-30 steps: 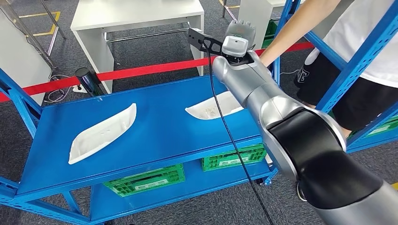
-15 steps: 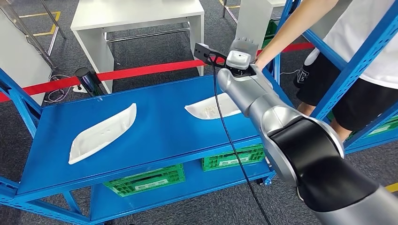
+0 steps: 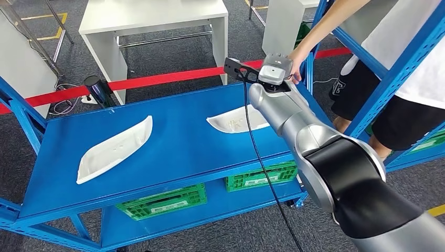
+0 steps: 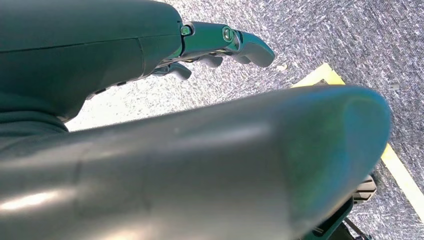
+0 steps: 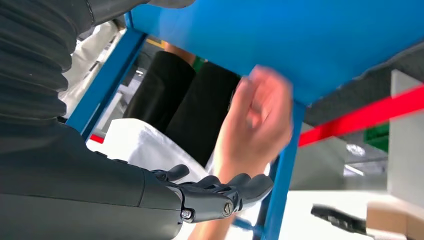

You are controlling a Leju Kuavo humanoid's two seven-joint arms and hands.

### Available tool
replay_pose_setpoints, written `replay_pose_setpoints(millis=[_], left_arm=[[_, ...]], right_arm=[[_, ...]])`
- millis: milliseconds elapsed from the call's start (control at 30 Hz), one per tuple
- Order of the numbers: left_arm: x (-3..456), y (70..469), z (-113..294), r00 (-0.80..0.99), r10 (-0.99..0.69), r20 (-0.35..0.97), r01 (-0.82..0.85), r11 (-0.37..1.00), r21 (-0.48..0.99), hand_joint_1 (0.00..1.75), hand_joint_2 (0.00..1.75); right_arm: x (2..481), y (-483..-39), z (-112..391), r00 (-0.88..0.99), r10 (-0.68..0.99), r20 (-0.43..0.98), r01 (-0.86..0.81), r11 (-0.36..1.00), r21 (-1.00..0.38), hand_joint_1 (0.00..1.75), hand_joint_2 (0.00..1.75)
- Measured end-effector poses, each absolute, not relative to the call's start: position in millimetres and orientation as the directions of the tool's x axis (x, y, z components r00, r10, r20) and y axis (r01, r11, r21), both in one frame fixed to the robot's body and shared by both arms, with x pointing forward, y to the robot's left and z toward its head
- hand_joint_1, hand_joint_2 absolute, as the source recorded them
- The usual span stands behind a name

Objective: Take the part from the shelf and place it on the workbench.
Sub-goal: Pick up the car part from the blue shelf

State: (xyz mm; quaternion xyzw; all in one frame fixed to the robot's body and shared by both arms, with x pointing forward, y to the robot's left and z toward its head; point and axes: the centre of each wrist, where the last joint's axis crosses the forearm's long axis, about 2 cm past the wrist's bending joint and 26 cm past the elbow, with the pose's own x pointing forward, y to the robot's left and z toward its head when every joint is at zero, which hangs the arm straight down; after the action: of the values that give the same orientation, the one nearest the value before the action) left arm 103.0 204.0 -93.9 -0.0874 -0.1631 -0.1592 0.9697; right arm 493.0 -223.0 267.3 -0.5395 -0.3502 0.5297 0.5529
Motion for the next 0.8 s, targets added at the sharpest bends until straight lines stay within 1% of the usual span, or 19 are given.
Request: replay_pose_setpoints(millis=[200, 333, 633, 800], left_arm=[[103.1, 204.3, -94.0, 0.897, -0.281, 0.341, 0.338, 0.934, -0.117, 0.0, 0.0], [103.0, 204.6, -94.1, 0.897, -0.28, 0.341, 0.336, 0.934, -0.117, 0.0, 0.0], [100.6, 205.7, -94.8, 0.899, -0.267, 0.346, 0.325, 0.938, -0.12, 0.0, 0.0], [100.1, 206.0, -94.9, 0.9, -0.267, 0.346, 0.324, 0.938, -0.12, 0.0, 0.0]], right_arm=[[490.7, -228.3, 257.5, 0.198, 0.97, -0.141, -0.385, -0.056, -0.921, 0.0, 1.75], [490.2, -226.5, 257.2, 0.169, 0.981, -0.099, -0.45, -0.012, -0.893, 0.0, 1.75], [484.1, -192.1, 256.0, 0.026, 0.999, -0.047, -0.448, -0.031, -0.893, 0.0, 1.75], [481.1, -181.3, 253.8, 0.004, 0.999, -0.04, -0.439, -0.034, -0.898, 0.0, 1.75]])
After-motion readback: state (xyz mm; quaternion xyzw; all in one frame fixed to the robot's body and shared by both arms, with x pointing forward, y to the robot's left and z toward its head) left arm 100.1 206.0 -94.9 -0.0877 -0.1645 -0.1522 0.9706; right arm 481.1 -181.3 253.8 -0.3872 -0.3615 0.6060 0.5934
